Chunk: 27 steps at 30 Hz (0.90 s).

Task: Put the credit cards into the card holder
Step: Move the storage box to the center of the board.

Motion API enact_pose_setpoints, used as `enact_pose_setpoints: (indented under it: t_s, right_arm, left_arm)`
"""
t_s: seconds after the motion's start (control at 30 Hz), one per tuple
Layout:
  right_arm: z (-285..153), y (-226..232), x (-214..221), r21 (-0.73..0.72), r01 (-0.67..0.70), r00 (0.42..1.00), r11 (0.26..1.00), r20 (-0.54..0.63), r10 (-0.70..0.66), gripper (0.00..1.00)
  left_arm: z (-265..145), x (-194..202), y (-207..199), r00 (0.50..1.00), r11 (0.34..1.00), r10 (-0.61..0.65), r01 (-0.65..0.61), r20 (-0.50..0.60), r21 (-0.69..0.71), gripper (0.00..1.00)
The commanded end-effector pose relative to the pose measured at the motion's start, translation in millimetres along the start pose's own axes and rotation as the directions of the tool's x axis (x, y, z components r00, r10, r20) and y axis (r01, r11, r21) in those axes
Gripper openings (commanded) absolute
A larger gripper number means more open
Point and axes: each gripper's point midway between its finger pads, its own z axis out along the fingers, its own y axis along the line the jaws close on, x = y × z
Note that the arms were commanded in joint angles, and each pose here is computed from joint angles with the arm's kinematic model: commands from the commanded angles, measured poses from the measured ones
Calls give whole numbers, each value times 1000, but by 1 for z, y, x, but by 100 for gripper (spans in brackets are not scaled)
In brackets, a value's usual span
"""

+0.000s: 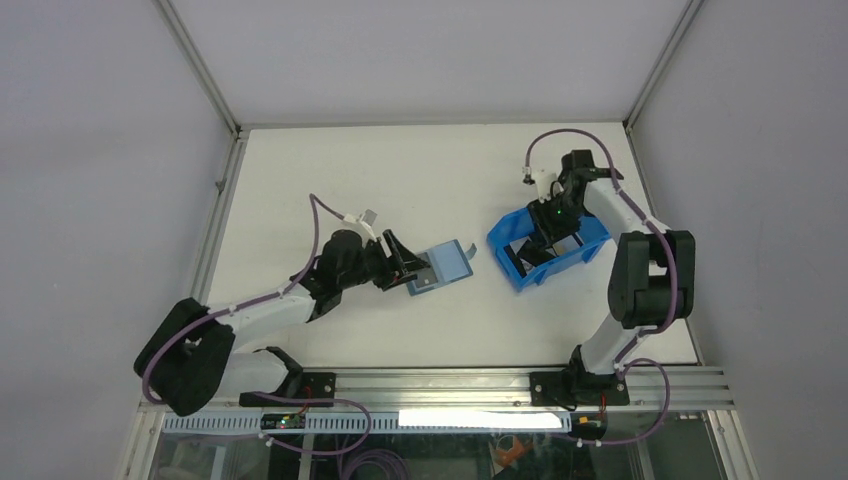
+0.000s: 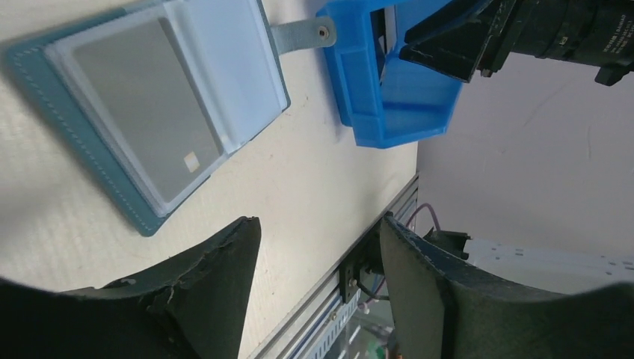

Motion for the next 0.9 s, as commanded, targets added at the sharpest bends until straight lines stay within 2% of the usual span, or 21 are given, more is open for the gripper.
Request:
enact_pose_setpoints:
  t_s: [0.0, 0.17, 0.27, 0.47, 0.57, 0.73, 0.87]
  right_arm:
    - [13, 7, -29, 150, 233, 968, 961, 60, -244, 43]
    - [28, 20, -52, 214, 347, 934, 913, 10, -358, 38]
    - [34, 33, -70, 194, 402, 912, 895, 2, -410, 37]
    - [47, 104, -99, -52, 476, 876, 878, 114, -468, 40]
    - [44, 131, -95, -153, 491, 870, 858, 129, -475, 41]
    - [29, 117, -79, -141, 431, 902, 891, 82, -423, 43]
    - [12, 116, -41, -228, 420, 905, 878, 37, -424, 43]
  left_arm:
    - [25, 2, -37, 998, 993, 35, -29, -52, 118, 60]
    - [43, 6, -37, 995, 992, 19, -6, -102, 127, 57]
    - [46, 7, -38, 993, 991, 26, -11, -115, 134, 57]
    - [43, 10, -34, 991, 994, 48, -35, -127, 108, 57]
    - [41, 10, -34, 989, 993, 63, -49, -133, 106, 58]
    - [47, 10, -35, 988, 993, 64, -49, -140, 109, 58]
    - [55, 12, -36, 987, 992, 50, -32, -151, 120, 57]
